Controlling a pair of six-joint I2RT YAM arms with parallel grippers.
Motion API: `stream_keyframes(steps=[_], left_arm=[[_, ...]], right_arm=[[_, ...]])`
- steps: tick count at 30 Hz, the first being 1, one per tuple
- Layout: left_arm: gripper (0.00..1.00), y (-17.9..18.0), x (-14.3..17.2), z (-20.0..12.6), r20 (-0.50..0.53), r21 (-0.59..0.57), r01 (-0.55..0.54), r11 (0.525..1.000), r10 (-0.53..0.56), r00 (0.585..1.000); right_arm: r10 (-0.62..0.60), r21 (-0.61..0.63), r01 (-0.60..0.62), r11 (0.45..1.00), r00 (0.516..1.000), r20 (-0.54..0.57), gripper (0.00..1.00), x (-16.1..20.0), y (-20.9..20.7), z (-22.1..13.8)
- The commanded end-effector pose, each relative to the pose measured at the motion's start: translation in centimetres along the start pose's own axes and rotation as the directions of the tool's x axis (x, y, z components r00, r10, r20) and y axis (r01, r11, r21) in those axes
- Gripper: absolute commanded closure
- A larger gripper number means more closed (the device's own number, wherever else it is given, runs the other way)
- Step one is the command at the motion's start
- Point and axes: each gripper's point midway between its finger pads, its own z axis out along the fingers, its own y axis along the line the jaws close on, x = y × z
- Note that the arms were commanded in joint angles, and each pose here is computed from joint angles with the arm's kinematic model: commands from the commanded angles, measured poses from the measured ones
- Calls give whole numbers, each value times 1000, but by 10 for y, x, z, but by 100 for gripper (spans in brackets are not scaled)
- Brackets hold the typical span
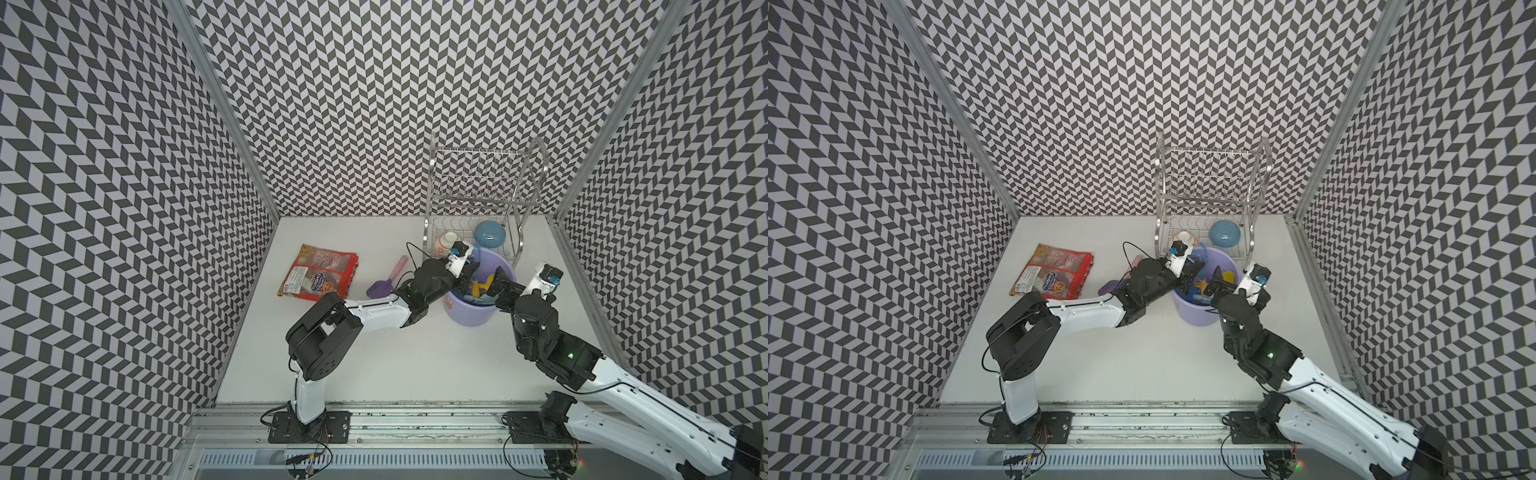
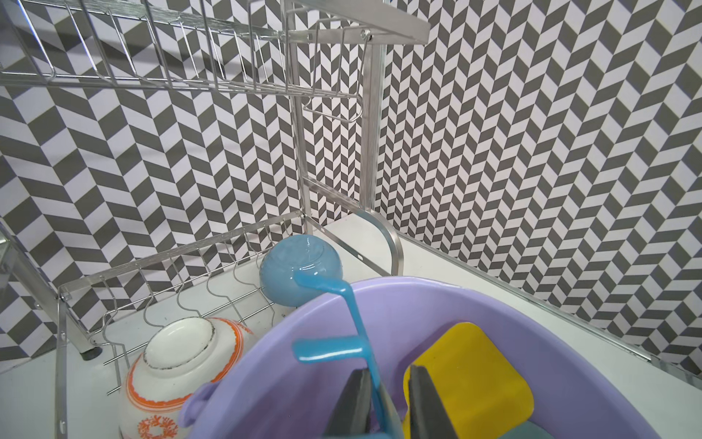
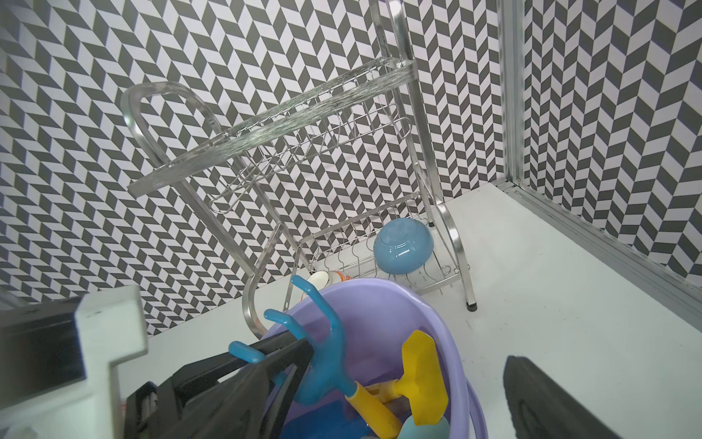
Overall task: Organize the gardening tools
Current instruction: Place the gardening tool in the container.
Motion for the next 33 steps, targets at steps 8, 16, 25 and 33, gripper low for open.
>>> stream_keyframes(steps=[8, 16, 25, 33], left_arm=[[40, 8, -15, -7, 26, -68, 25, 997, -23, 999], [2, 28, -43, -37, 67, -191, 79, 978, -67, 995], [0, 58, -77, -103, 153, -345, 172, 923, -126, 980], [0, 115, -68, -163, 179, -497, 298, 815, -239, 954]], right_arm=[[-12, -9, 12, 1000, 1000, 12, 0, -4, 4, 2], [-41, -30, 41, 999, 999, -12, 0, 0, 14, 6], [-167, -199, 152, 968, 984, -61, 0, 10, 56, 9], [-265, -326, 217, 920, 958, -110, 0, 22, 99, 16]])
